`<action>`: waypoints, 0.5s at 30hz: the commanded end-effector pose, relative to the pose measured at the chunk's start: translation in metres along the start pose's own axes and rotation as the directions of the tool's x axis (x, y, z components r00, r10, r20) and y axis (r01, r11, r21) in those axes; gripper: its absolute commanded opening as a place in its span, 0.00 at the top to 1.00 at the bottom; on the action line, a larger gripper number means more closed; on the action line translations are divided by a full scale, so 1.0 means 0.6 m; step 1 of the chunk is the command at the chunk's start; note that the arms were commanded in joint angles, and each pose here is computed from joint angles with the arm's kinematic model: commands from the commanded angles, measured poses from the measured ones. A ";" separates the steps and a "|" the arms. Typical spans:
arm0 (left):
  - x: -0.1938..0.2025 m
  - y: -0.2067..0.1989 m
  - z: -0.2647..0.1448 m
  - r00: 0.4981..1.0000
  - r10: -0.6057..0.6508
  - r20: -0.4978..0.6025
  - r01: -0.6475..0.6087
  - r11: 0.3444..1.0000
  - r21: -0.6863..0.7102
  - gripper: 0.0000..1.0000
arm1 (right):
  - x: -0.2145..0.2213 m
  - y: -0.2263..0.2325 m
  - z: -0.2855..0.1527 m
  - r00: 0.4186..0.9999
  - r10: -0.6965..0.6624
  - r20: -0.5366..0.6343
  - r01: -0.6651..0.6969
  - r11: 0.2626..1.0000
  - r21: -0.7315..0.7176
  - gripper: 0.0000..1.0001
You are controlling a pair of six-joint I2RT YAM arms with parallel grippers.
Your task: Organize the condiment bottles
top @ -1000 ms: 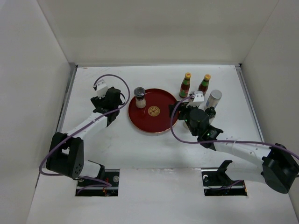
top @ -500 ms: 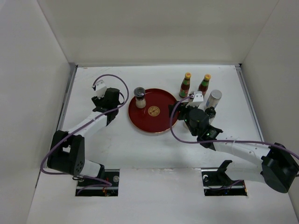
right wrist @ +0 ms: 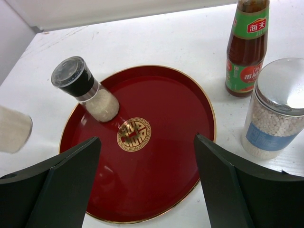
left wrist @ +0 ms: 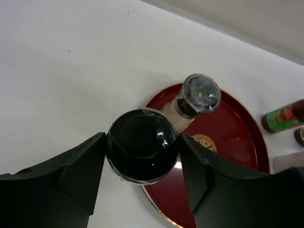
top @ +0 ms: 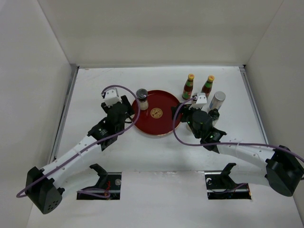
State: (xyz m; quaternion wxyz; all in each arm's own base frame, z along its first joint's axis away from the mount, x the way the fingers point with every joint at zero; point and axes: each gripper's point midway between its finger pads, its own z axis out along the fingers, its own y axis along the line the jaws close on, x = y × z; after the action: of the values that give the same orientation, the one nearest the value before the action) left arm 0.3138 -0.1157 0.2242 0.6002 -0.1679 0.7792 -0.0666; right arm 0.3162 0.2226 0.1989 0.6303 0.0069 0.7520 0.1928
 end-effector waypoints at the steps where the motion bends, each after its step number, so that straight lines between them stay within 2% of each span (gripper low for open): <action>1: 0.024 -0.006 -0.016 1.000 0.021 -0.008 -0.021 1.000 0.023 0.61 | -0.035 0.026 0.001 0.998 0.032 0.057 -0.029 0.999 -0.044 0.14; 9: 0.050 -0.097 0.004 0.997 0.069 -0.025 -0.065 0.988 0.137 0.60 | -0.023 0.026 0.008 0.999 0.023 0.041 -0.021 0.999 -0.038 0.14; 15: 0.072 -0.101 0.037 0.993 0.117 -0.030 -0.113 0.988 0.106 0.59 | -0.024 0.026 0.008 0.999 0.027 0.043 -0.026 0.999 -0.039 0.14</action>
State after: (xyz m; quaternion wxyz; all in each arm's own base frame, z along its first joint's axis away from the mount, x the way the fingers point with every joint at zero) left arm 0.3124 -0.1719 0.1473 0.5414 -0.0574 0.8381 -0.0343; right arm 0.3176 0.2244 0.1898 0.6237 0.0026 0.7591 0.1865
